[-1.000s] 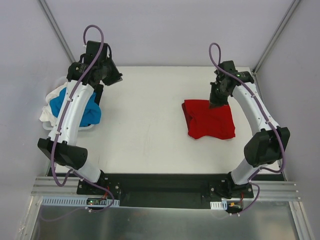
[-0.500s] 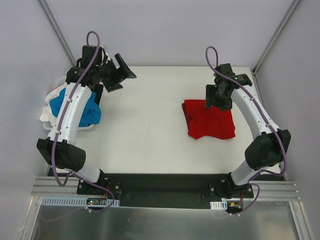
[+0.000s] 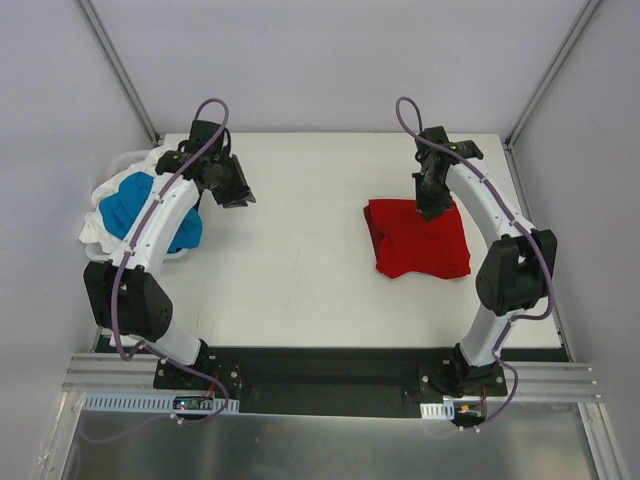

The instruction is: Fold and stack the t-shirts

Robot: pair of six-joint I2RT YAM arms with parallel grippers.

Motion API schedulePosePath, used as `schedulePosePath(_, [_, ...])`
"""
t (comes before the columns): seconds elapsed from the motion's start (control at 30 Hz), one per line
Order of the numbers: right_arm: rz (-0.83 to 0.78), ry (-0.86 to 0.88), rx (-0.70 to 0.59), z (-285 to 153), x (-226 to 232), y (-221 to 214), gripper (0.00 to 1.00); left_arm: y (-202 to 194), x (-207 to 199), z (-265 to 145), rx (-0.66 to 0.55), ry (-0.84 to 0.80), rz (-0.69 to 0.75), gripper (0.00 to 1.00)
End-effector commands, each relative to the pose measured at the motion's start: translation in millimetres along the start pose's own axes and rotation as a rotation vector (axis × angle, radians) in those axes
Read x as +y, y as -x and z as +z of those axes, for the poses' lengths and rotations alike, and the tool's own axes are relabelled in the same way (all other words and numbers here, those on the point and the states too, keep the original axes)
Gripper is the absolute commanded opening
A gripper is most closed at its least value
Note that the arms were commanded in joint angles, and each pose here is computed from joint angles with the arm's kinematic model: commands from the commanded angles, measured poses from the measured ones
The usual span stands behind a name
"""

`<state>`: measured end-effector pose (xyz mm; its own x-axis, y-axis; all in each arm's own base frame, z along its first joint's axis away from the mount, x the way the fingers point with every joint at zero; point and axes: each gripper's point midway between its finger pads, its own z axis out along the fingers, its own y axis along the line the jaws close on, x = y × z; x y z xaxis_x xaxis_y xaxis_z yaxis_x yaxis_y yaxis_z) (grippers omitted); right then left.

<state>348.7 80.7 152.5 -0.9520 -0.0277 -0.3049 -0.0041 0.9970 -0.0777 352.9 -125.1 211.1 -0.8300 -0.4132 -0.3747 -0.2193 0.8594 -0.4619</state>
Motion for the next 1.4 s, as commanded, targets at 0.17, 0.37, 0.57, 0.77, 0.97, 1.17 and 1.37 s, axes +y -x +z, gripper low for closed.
schedulePosePath(0.17, [0.034, -0.006, 0.039, -1, 0, -4, 0.58, 1, 9, 18, 0.004, 0.443, 0.411, 0.73])
schedulePosePath(0.37, [0.115, 0.028, 0.052, 0, 12, -10, 0.01, -11, 29, 26, 0.043, 0.541, 0.393, 0.00])
schedulePosePath(0.57, [0.187, -0.023, 0.078, 18, 2, -8, 0.01, -18, 11, 31, 0.077, 0.436, 0.381, 0.06])
schedulePosePath(0.77, [0.220, -0.026, 0.167, 47, -4, -19, 0.01, -40, -15, 46, 0.147, 0.275, 0.336, 0.00])
schedulePosePath(0.97, [0.239, 0.116, 0.215, 61, 25, -20, 0.01, -45, -16, 52, 0.166, 0.257, 0.326, 0.00])
schedulePosePath(1.17, [0.221, 0.177, 0.296, 98, 41, 4, 0.01, -41, -31, 61, 0.193, 0.226, 0.325, 0.00])
schedulePosePath(1.37, [0.355, 0.245, 0.336, 126, 31, 18, 0.01, -33, -27, 57, 0.176, 0.279, 0.327, 0.00])
